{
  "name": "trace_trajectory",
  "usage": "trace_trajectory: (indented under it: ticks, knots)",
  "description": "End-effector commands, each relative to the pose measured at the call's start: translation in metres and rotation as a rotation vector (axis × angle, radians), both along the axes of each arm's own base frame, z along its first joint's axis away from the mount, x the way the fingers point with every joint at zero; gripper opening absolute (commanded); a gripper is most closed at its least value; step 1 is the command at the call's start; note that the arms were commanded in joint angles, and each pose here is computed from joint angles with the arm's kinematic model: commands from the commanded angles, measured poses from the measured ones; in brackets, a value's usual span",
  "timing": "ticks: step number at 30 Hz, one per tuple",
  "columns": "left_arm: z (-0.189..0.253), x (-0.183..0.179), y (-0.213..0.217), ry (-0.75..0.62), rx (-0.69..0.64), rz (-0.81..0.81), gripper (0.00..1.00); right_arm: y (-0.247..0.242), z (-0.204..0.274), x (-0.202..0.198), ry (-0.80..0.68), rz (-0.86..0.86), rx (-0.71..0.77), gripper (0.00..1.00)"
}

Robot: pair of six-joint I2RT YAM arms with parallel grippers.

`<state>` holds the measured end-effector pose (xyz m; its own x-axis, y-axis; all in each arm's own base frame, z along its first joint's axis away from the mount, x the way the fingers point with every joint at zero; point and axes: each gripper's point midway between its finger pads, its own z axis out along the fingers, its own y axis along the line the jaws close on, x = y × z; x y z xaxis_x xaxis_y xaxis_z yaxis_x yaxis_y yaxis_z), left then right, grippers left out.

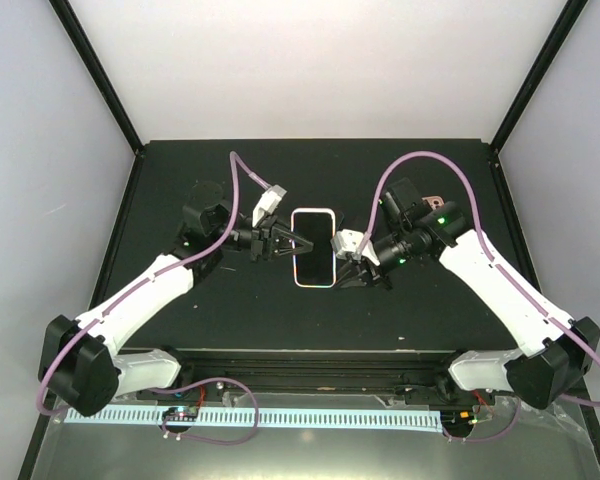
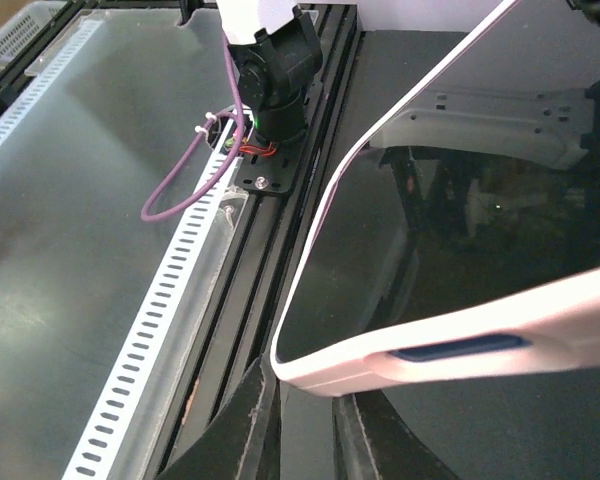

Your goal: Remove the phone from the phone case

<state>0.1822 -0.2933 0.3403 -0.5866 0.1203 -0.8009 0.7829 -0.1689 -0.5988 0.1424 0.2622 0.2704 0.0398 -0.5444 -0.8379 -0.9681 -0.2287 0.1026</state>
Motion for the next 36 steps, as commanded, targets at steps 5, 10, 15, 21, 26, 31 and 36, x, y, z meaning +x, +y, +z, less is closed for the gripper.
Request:
trace_trajectory:
  ticks: [5, 10, 15, 21, 26, 31, 36]
  knots:
    - [0.039, -0.036, 0.007, 0.027, -0.017, -0.145, 0.01, 0.016, 0.005, 0.048, -0.23, -0.025, 0.006, 0.09]
    - [0.039, -0.038, 0.009, 0.032, -0.018, -0.139, 0.02, 0.025, 0.005, 0.055, -0.122, -0.085, 0.068, 0.09]
    - [0.028, -0.034, 0.007, 0.02, 0.003, -0.102, 0.01, 0.021, 0.015, 0.037, -0.013, -0.06, 0.13, 0.27]
    - [0.02, -0.015, 0.009, -0.106, 0.015, 0.028, 0.02, 0.0, -0.004, 0.01, 0.01, -0.074, 0.078, 0.47]
    - [0.017, 0.002, 0.014, -0.226, 0.013, 0.199, 0.02, -0.011, -0.019, -0.008, 0.065, -0.078, 0.038, 0.5]
    - [0.015, 0.005, 0.017, -0.264, -0.012, 0.248, 0.02, -0.003, -0.014, 0.007, 0.111, -0.163, 0.049, 0.5]
    - [0.015, -0.002, 0.015, -0.244, -0.027, 0.191, 0.02, 0.006, 0.005, 0.024, 0.096, -0.19, 0.075, 0.49]
